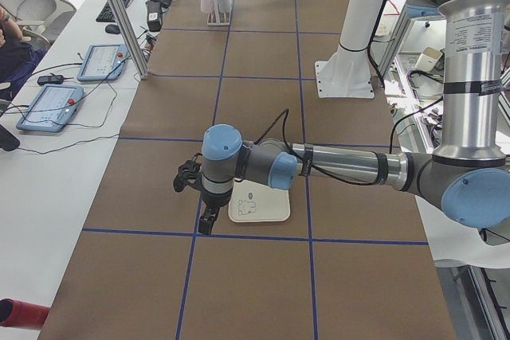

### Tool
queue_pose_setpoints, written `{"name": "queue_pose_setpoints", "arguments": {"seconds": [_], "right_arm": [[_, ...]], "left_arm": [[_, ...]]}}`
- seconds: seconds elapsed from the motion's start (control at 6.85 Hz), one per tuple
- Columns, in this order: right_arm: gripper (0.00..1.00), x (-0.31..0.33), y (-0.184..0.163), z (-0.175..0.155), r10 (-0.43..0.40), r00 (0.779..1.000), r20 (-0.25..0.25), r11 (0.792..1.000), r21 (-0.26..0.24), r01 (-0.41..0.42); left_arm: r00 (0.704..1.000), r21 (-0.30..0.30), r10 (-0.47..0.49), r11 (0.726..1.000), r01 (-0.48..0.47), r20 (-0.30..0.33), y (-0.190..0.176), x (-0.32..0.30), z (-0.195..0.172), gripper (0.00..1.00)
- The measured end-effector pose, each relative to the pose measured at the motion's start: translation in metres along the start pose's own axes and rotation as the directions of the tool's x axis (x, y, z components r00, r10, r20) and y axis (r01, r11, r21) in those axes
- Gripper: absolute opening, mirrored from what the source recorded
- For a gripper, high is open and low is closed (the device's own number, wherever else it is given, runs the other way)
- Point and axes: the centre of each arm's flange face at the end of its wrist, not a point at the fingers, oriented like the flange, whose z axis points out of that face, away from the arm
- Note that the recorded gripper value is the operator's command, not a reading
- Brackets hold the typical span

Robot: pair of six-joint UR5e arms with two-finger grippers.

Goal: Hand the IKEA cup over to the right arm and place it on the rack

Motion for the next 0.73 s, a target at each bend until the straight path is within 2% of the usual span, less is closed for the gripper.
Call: {"name": "queue_pose_setpoints", "arguments": {"seconds": [0.15,0.44,0.73], "right_arm": [[1.00,-0.002,0.000,-0.001,0.012,1.000,0.007,1.000,-0.018,-0.012],[1.00,0.005,0.002,0.008,0.003,1.000,0.010,0.999,-0.042,-0.003],[1.00,0.021,0.003,0.026,-0.078,0.997,0.014,0.995,-0.067,0.079]], "left_arm": [[1.000,-0.029,-0.018,0.999,0.017,-0.009,0.003,-0.003,0.005,1.00],[0.997,-0.041,-0.032,0.999,0.029,-0.069,0.005,0.000,0.009,1.00],[0.994,-0.040,-0.035,0.999,0.031,-0.099,0.007,0.002,0.010,1.00]]}}
